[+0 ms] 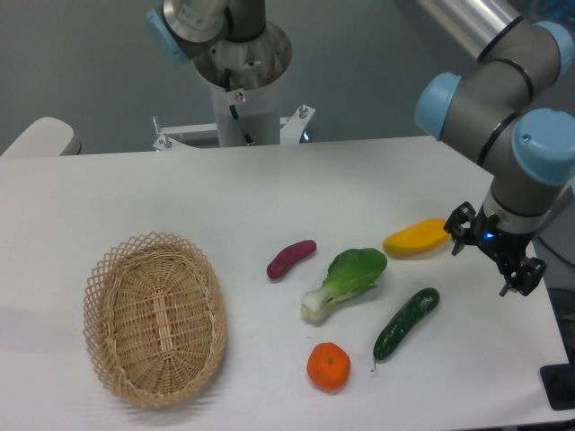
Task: Pick up the cucumber from the table
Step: 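Move the gripper down and over the green cucumber, then lower the open gripper onto the cucumber and close on it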
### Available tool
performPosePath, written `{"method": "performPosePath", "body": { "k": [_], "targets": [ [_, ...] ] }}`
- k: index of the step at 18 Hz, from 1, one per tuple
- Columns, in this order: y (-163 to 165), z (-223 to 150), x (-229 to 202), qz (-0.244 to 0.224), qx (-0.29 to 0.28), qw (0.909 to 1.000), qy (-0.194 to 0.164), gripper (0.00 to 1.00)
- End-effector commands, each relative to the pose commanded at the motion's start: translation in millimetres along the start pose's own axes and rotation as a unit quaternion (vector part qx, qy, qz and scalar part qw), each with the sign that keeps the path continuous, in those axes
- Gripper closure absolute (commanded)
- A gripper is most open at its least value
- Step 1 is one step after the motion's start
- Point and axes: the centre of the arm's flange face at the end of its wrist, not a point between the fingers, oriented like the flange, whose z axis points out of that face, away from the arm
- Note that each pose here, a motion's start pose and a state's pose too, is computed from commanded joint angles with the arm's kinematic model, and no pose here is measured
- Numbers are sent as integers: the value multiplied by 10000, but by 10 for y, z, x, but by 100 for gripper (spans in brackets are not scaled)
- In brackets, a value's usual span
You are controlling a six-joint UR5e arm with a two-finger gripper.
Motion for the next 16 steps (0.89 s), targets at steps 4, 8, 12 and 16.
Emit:
{"method": "performPosePath", "body": {
  "k": [4,8,12,16],
  "targets": [
    [-265,242,72,-635,19,9980,-37,0],
    [-481,508,62,-1274,56,9917,-134,0],
    [-618,824,48,-1438,38,9896,-72,0],
    [-615,1056,71,-1404,-32,9901,85,0]
  ]
}}
